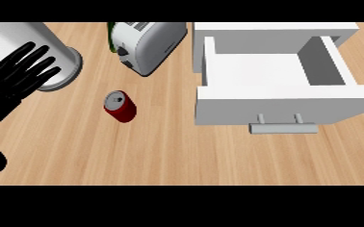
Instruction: Pick up the can, place it into the drawer and close the drawer
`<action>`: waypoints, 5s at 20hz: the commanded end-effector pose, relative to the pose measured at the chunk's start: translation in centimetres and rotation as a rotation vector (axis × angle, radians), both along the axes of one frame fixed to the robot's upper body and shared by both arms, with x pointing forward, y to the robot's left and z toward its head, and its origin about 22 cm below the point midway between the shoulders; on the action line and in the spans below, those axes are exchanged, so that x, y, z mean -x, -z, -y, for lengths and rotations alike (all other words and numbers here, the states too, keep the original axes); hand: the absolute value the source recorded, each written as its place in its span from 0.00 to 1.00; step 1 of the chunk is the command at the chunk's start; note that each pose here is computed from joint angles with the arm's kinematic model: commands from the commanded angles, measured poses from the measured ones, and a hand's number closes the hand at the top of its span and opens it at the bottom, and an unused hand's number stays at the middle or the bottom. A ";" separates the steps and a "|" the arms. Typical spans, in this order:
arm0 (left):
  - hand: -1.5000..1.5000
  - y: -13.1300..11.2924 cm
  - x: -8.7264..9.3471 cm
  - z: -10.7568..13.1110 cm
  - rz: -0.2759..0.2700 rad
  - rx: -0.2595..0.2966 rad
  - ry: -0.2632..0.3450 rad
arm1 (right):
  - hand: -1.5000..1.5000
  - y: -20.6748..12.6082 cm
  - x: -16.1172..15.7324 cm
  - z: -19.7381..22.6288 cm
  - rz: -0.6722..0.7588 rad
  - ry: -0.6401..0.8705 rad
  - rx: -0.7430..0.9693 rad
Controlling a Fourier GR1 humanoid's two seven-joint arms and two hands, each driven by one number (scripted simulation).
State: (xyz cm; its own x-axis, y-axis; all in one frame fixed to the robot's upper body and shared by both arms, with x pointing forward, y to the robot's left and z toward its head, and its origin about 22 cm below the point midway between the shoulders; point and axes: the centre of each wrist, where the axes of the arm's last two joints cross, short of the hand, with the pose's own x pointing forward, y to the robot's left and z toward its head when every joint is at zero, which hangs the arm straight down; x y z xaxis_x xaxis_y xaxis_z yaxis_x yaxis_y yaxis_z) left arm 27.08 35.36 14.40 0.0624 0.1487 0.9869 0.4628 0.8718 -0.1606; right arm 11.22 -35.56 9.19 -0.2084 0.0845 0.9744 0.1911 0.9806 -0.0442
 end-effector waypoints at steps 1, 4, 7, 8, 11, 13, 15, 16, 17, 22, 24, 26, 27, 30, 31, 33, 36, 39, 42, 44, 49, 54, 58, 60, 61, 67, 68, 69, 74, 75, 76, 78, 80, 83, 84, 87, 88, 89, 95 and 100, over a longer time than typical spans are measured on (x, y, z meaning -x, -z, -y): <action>0.00 1.6 -1.7 0.6 -0.018 0.023 -0.005 | 0.00 -1.9 0.6 0.2 -0.004 0.000 0.014; 0.00 2.9 -2.5 3.1 -0.052 0.010 -0.002 | 0.00 0.3 0.8 -0.6 0.000 -0.019 -0.011; 0.00 2.7 -3.5 3.9 -0.069 0.003 -0.023 | 0.00 1.0 0.9 0.9 -0.004 -0.016 -0.010; 0.00 4.1 -3.2 2.9 -0.052 0.005 -0.013 | 0.00 -2.0 1.7 2.2 -0.003 -0.004 0.011; 0.00 6.4 -3.1 5.0 -0.080 -0.006 -0.016 | 0.00 -0.4 1.4 -0.2 0.010 -0.001 -0.013; 0.00 8.8 -3.2 4.8 -0.089 -0.014 -0.029 | 0.00 0.0 3.0 1.7 -0.011 0.004 -0.001; 0.00 7.8 -2.4 3.6 -0.071 -0.038 -0.037 | 0.00 -2.3 2.1 0.9 -0.024 0.016 0.003; 0.00 9.4 -4.6 5.0 -0.060 -0.049 -0.019 | 0.00 -0.5 2.5 1.8 -0.017 -0.006 0.005; 0.00 8.0 -3.8 4.7 -0.074 -0.038 -0.029 | 0.00 -0.7 2.3 2.3 0.000 -0.004 -0.001; 0.00 11.5 -4.7 4.3 -0.069 -0.063 -0.068 | 0.00 -1.8 2.5 0.7 0.007 -0.011 0.006; 0.00 12.4 -4.3 4.8 -0.080 -0.085 -0.084 | 0.00 0.0 2.5 2.0 0.008 -0.006 -0.009; 0.00 14.6 -3.8 4.2 -0.085 -0.085 -0.104 | 0.00 0.6 1.3 0.8 -0.022 -0.015 -0.005; 0.00 14.6 -4.0 3.7 -0.090 -0.087 -0.118 | 0.00 0.1 2.3 2.9 -0.013 -0.007 0.007; 0.00 15.3 -5.6 3.7 -0.082 -0.079 -0.140 | 0.00 -0.9 2.1 1.4 -0.007 -0.007 -0.012; 0.00 16.4 -5.8 4.3 -0.078 -0.086 -0.151 | 0.00 -0.3 3.0 2.0 0.001 -0.004 -0.003; 0.00 17.6 -4.6 4.0 -0.058 -0.099 -0.157 | 0.00 -1.2 3.9 3.2 0.006 -0.006 -0.013; 0.00 18.4 -5.8 3.2 -0.102 -0.119 -0.183 | 0.00 -1.2 1.5 3.8 0.005 -0.011 0.003; 0.00 20.1 -4.1 3.1 -0.113 -0.116 -0.177 | 0.00 -0.8 3.4 3.5 0.002 -0.016 0.008; 0.00 20.9 -5.3 1.9 -0.118 -0.112 -0.184 | 0.00 -2.9 3.3 1.8 -0.001 -0.020 0.001; 0.00 21.4 -5.4 1.2 -0.131 -0.102 -0.159 | 0.00 -1.6 3.3 1.0 0.002 -0.030 -0.009; 0.00 22.6 -4.8 0.5 -0.171 -0.097 -0.176 | 0.00 -1.9 3.8 2.6 -0.003 -0.037 0.002; 0.00 24.6 -4.2 3.2 -0.172 -0.069 -0.169 | 0.00 -2.9 3.5 2.6 0.015 -0.016 -0.006; 0.00 25.8 -3.4 4.3 -0.201 -0.059 -0.144 | 0.00 -1.6 5.2 2.8 -0.010 -0.038 -0.004; 0.00 23.8 -5.4 3.4 -0.189 -0.039 -0.156 | 0.00 -3.6 5.5 1.9 0.008 -0.033 0.011; 0.00 24.2 -5.3 4.3 -0.187 -0.011 -0.154 | 0.00 -3.2 4.3 3.4 0.005 -0.024 -0.029; 1.00 24.6 -5.4 5.3 -0.233 0.038 -0.133 | 0.00 -2.4 4.2 2.5 -0.009 -0.040 -0.011; 1.00 23.8 -6.0 4.8 -0.221 0.068 -0.118 | 0.00 -2.0 4.6 2.6 -0.010 -0.030 -0.036; 1.00 24.3 -6.1 6.7 -0.247 0.063 -0.083 | 0.00 -1.2 4.9 1.9 -0.007 -0.054 -0.029; 1.00 24.2 -5.9 6.0 -0.193 0.108 -0.016 | 0.00 -1.8 5.1 2.2 0.000 -0.049 -0.035; 1.00 23.3 -7.5 8.6 -0.185 0.118 0.007 | 0.00 -1.8 4.6 2.1 -0.014 -0.032 -0.033; 1.00 23.6 -6.9 7.4 -0.176 0.123 0.036 | 0.00 -1.7 3.7 0.8 0.001 -0.031 -0.050; 1.00 22.2 -8.2 8.0 -0.125 0.128 -0.052 | 0.00 -1.5 5.0 2.0 -0.011 -0.026 -0.034; 1.00 24.1 -6.7 9.1 -0.155 0.149 -0.251 | 0.00 -2.8 5.0 1.7 0.011 -0.009 -0.030; 1.00 25.5 -4.9 7.9 -0.145 0.204 -0.521 | 0.00 -2.7 6.2 1.4 -0.020 0.011 -0.028; 1.00 25.2 -5.6 10.1 -0.112 0.210 -0.521 | 0.00 -1.8 6.3 2.5 -0.022 0.023 -0.035; 1.00 23.8 -6.7 10.9 -0.066 0.213 -0.534 | 0.00 -1.8 6.2 1.6 -0.016 0.005 -0.028; 1.00 24.0 -6.2 12.2 -0.071 0.213 -0.487 | 0.00 -0.8 6.0 2.2 -0.021 0.017 -0.051; 1.00 22.9 -6.8 11.5 -0.039 0.210 -0.508 | 0.00 -2.0 6.6 1.4 -0.025 0.016 -0.016; 1.00 18.0 -8.5 14.9 0.061 0.197 -0.482 | 0.00 -3.4 6.4 0.7 -0.017 0.016 -0.033; 1.00 11.0 -9.4 16.3 0.063 0.164 -0.430 | 0.00 -2.6 6.6 1.5 -0.009 0.017 -0.032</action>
State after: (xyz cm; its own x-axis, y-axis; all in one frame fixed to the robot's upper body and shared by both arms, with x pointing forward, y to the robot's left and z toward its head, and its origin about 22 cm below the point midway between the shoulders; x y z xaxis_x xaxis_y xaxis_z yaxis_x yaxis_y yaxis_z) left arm 36.14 20.72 -1.05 -0.0915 0.3063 0.9475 0.0475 0.9518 -0.3030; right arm 4.93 -36.87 11.89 -0.1951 0.0513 0.9794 0.2083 0.9780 -0.0097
